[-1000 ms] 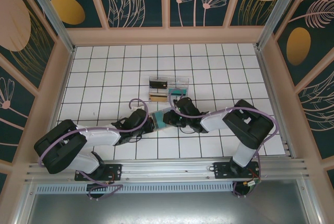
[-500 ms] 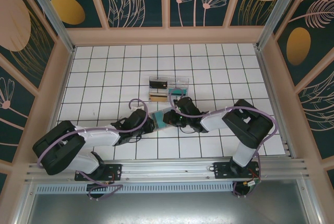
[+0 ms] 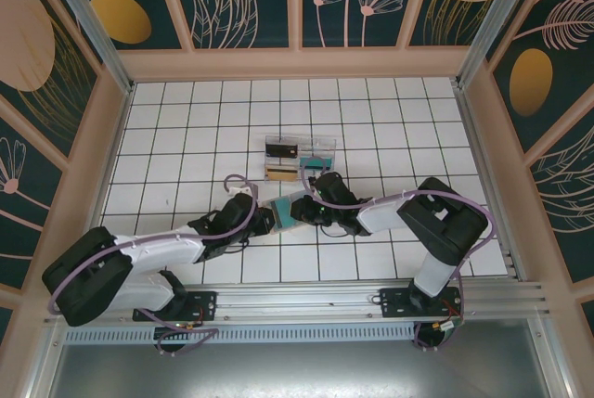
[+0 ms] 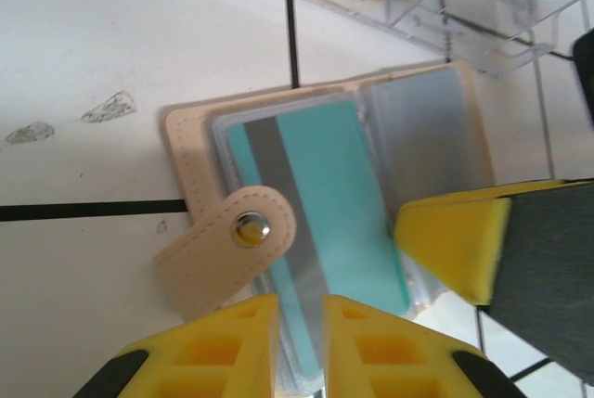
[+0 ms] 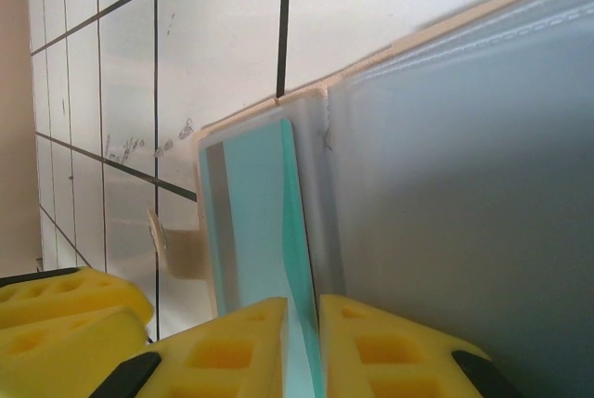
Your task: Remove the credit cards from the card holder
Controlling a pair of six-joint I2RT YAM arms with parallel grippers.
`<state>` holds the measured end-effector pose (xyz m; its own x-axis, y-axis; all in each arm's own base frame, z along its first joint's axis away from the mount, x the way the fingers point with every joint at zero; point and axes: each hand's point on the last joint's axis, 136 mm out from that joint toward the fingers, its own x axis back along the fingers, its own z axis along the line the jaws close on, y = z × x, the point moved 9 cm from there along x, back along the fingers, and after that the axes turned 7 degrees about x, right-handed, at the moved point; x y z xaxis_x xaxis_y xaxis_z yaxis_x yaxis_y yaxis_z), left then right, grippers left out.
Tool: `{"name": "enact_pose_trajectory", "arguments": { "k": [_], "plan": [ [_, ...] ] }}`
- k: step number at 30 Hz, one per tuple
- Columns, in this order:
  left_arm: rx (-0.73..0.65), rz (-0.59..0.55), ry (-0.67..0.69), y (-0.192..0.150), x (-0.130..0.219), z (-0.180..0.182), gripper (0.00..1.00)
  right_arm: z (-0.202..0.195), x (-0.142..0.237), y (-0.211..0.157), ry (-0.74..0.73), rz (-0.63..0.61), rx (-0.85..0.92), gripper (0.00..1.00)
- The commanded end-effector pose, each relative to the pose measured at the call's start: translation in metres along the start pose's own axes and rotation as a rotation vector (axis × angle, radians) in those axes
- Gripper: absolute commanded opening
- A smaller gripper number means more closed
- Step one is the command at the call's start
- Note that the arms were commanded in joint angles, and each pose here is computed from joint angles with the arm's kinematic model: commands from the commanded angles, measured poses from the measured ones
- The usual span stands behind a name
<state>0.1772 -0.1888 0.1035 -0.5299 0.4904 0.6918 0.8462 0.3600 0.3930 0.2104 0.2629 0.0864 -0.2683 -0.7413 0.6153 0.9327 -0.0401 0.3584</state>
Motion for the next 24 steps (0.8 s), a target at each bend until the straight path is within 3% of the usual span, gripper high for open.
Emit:
{"name": "enact_pose_trajectory", "arguments": {
  "k": [1, 8, 24],
  "plan": [
    [-0.013, 0.011, 0.036, -0.002, -0.008, 0.003, 0.18, 0.006, 0.007, 0.005, -0.003, -0.027, 0.033, 0.18],
    [-0.008, 0.007, 0.111, -0.002, -0.017, 0.008, 0.11, 0.006, 0.008, 0.007, -0.034, -0.028, 0.058, 0.18],
    [-0.030, 0.031, 0.171, -0.004, -0.029, 0.012, 0.08, 0.002, 0.001, 0.003, -0.026, 0.011, 0.045, 0.16]
  ]
}}
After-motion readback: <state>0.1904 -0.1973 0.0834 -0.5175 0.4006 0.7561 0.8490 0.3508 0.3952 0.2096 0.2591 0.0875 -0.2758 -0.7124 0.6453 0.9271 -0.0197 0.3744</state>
